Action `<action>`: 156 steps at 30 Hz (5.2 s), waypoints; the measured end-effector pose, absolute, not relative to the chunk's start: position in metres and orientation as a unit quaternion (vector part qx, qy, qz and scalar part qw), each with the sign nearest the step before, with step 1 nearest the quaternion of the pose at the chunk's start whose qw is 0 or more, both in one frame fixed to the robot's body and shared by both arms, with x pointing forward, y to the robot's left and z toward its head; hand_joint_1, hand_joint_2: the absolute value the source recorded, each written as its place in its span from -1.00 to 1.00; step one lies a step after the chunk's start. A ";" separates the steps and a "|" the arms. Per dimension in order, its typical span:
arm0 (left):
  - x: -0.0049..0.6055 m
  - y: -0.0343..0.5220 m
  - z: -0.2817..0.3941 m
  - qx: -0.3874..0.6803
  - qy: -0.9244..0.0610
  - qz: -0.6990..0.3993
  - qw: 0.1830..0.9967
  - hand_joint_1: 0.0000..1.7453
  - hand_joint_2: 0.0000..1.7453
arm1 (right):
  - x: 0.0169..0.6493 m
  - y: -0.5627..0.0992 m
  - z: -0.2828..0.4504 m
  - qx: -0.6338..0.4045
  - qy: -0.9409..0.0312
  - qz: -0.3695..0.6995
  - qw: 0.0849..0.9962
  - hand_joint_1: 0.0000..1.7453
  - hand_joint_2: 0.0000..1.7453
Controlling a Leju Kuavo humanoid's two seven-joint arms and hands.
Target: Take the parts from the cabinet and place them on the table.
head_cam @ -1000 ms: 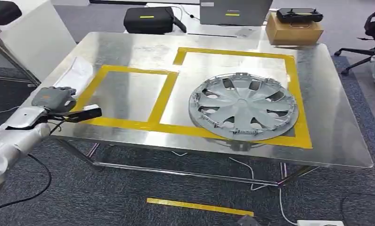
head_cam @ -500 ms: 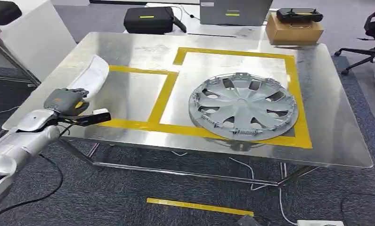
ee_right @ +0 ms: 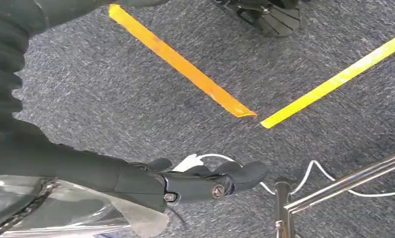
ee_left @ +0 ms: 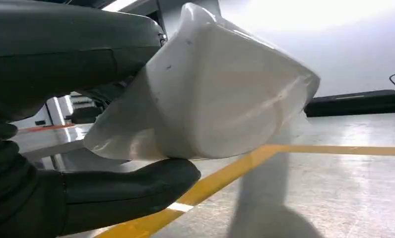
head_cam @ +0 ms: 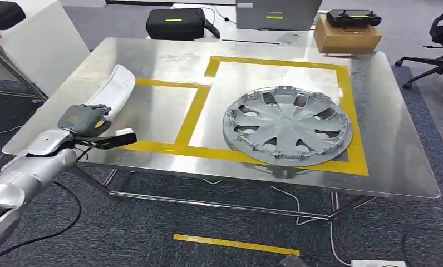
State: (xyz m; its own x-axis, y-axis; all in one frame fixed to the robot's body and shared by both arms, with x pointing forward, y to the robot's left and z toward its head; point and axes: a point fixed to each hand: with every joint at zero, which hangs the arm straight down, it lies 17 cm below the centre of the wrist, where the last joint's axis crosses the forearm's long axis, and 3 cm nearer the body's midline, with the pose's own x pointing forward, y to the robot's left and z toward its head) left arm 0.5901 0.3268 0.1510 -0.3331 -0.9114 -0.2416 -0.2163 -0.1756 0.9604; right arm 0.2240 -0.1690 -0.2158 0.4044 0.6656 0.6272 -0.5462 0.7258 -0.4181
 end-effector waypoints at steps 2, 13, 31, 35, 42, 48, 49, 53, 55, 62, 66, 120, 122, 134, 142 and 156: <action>0.588 0.325 0.147 0.492 -0.570 -0.587 0.298 1.00 1.00 | 0.224 -0.169 -0.216 -0.073 -0.408 0.363 0.834 -1.00 1.00; 0.582 0.313 0.133 0.482 -0.571 -0.591 0.303 1.00 1.00 | 0.224 -0.167 -0.215 -0.071 -0.409 0.369 0.832 -1.00 1.00; 0.583 0.299 0.129 0.478 -0.572 -0.592 0.307 1.00 1.00 | 0.225 -0.165 -0.215 -0.070 -0.410 0.370 0.831 -1.00 1.00; 0.583 0.297 0.128 0.476 -0.573 -0.591 0.309 1.00 1.00 | 0.225 -0.166 -0.215 -0.071 -0.409 0.370 0.831 -1.00 1.00; 0.583 0.292 0.126 0.472 -0.576 -0.591 0.310 1.00 1.00 | 0.225 -0.166 -0.215 -0.070 -0.409 0.371 0.831 -1.00 1.00; 0.582 0.293 0.126 0.473 -0.575 -0.591 0.310 1.00 1.00 | 0.225 -0.166 -0.215 -0.070 -0.409 0.371 0.831 -1.00 1.00; 0.582 0.293 0.126 0.473 -0.575 -0.591 0.310 1.00 1.00 | 0.225 -0.166 -0.215 -0.070 -0.409 0.371 0.831 -1.00 1.00; 0.582 0.293 0.125 0.473 -0.575 -0.592 0.310 1.00 1.00 | 0.225 -0.165 -0.215 -0.070 -0.409 0.371 0.831 -1.00 1.00; 0.582 0.293 0.125 0.473 -0.575 -0.592 0.310 1.00 1.00 | 0.225 -0.165 -0.215 -0.070 -0.409 0.371 0.831 -1.00 1.00; 0.581 0.293 0.123 0.469 -0.573 -0.597 0.308 1.00 1.00 | 0.225 -0.165 -0.215 -0.070 -0.409 0.371 0.831 -1.00 1.00; 0.581 0.294 0.123 0.468 -0.573 -0.599 0.306 1.00 1.00 | 0.225 -0.165 -0.215 -0.070 -0.409 0.371 0.831 -1.00 1.00; 0.580 0.304 0.126 0.477 -0.569 -0.600 0.298 -1.00 -1.00 | 0.226 -0.163 -0.214 -0.068 -0.412 0.371 0.830 -1.00 -1.00; 0.580 0.306 0.125 0.477 -0.568 -0.602 0.296 -1.00 -1.00 | 0.226 -0.163 -0.214 -0.068 -0.412 0.370 0.830 -1.00 -1.00; 0.580 0.361 0.137 0.510 -0.547 -0.589 0.306 -1.00 -1.00 | 0.225 -0.164 -0.214 -0.068 -0.412 0.367 0.831 -1.00 -1.00; 0.578 0.407 0.148 0.538 -0.526 -0.577 0.318 -1.00 -1.00 | 0.223 -0.165 -0.215 -0.068 -0.411 0.365 0.833 -1.00 -1.00; 0.561 0.469 0.149 0.581 -0.496 -0.545 0.345 -1.00 -1.00 | 0.223 -0.168 -0.215 -0.073 -0.410 0.363 0.834 -1.00 -1.00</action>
